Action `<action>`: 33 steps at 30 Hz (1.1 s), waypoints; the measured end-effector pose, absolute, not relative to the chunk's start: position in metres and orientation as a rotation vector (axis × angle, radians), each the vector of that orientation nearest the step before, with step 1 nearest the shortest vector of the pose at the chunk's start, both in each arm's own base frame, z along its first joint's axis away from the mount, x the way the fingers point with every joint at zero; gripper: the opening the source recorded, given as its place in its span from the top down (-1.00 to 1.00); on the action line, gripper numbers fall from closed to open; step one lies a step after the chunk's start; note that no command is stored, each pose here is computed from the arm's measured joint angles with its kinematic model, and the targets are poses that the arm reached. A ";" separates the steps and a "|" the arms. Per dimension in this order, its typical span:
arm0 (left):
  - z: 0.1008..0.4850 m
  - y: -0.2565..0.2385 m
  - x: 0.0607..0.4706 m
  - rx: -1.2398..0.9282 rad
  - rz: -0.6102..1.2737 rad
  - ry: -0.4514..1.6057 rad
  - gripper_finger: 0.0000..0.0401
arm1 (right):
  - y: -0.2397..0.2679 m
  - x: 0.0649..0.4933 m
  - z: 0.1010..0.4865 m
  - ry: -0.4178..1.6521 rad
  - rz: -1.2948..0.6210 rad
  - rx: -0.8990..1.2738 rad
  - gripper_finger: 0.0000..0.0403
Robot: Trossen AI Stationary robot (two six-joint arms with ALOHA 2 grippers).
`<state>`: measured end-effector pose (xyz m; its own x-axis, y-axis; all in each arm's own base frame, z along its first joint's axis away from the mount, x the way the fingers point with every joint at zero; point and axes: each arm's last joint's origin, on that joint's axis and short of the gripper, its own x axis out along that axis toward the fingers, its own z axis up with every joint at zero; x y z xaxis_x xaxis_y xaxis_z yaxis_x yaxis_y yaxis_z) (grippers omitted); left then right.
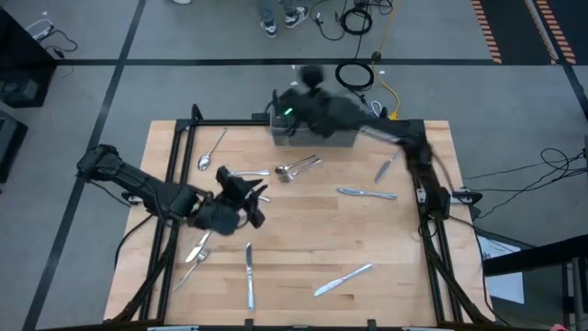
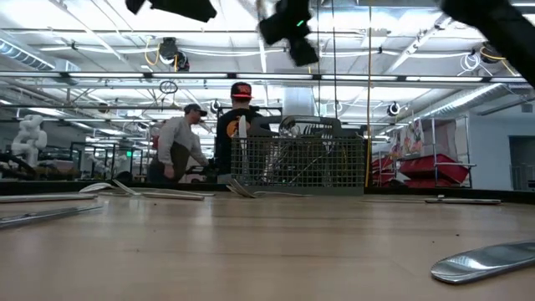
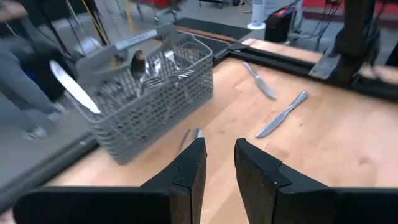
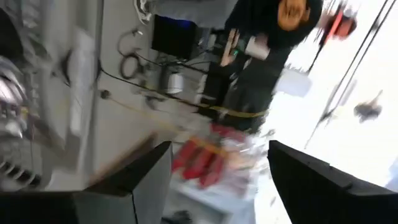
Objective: Sort silverware
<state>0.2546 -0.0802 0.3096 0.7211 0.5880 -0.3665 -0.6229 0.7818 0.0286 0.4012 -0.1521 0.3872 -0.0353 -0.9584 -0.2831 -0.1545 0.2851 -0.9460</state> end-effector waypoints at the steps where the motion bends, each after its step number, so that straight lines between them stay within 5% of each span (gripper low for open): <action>1: 0.312 -0.075 0.256 -0.129 0.661 0.370 0.54 | -0.152 0.387 0.399 1.421 -0.949 -1.035 -0.25; 6: 0.321 -0.052 0.269 -0.332 0.496 0.359 0.54 | -0.135 0.306 0.448 1.261 -1.064 -0.662 -0.25; 12: 0.306 -0.022 0.297 -0.351 0.377 0.432 0.54 | -0.100 0.219 0.500 0.945 -0.972 -0.247 -0.25; 20: 0.290 0.027 0.352 -0.484 0.114 0.214 0.54 | -0.065 0.141 0.532 0.613 -0.933 0.095 -0.25; 25: 0.275 0.049 0.367 -0.591 0.061 0.166 0.54 | -0.060 0.146 0.486 0.782 -0.930 0.125 -0.25; 33: 0.264 0.059 0.367 -0.559 0.089 0.239 0.54 | -0.036 0.166 0.322 1.221 -0.845 0.106 -0.25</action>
